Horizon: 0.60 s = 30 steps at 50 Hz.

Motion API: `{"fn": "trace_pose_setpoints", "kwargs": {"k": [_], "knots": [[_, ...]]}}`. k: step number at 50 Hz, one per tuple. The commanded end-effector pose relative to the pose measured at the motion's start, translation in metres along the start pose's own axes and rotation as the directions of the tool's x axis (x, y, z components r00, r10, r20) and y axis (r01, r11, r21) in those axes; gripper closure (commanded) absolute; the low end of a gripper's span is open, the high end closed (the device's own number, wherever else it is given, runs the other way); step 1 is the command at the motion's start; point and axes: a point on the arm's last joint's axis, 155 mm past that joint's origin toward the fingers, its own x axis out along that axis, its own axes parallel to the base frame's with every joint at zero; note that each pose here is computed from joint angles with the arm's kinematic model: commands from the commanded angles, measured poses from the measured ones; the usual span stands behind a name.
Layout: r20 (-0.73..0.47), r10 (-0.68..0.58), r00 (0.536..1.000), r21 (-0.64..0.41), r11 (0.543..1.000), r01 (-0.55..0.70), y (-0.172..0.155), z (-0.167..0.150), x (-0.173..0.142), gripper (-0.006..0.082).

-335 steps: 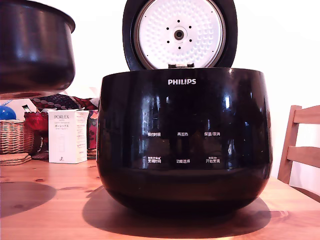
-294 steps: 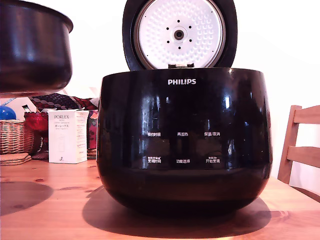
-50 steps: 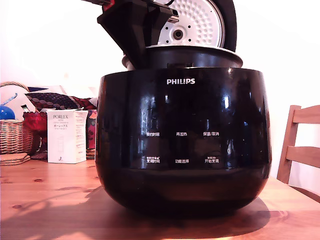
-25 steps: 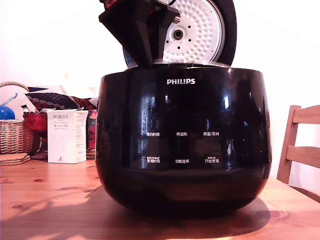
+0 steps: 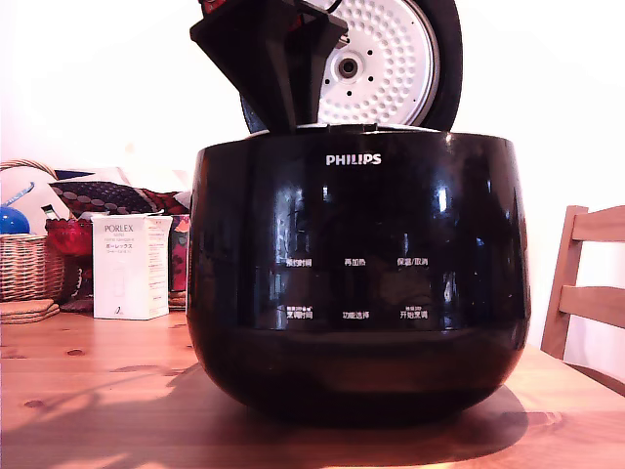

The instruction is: Place the pot you are holding inside the rice cooker

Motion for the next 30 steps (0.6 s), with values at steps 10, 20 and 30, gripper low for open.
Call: {"fn": "trace_pose_setpoints", "kwargs": {"k": [10, 20, 30], "knots": [[0.020, 0.061, 0.998, -0.046, 0.997, -0.060, 0.004, 0.006, -0.021, 0.0564], [0.020, 0.089, 0.996, -0.075, 0.993, -0.087, 0.004, 0.005, -0.031, 0.0564], [0.019, 0.109, 0.994, -0.118, 0.987, -0.107, 0.003, 0.005, -0.039, 0.0572]]}}
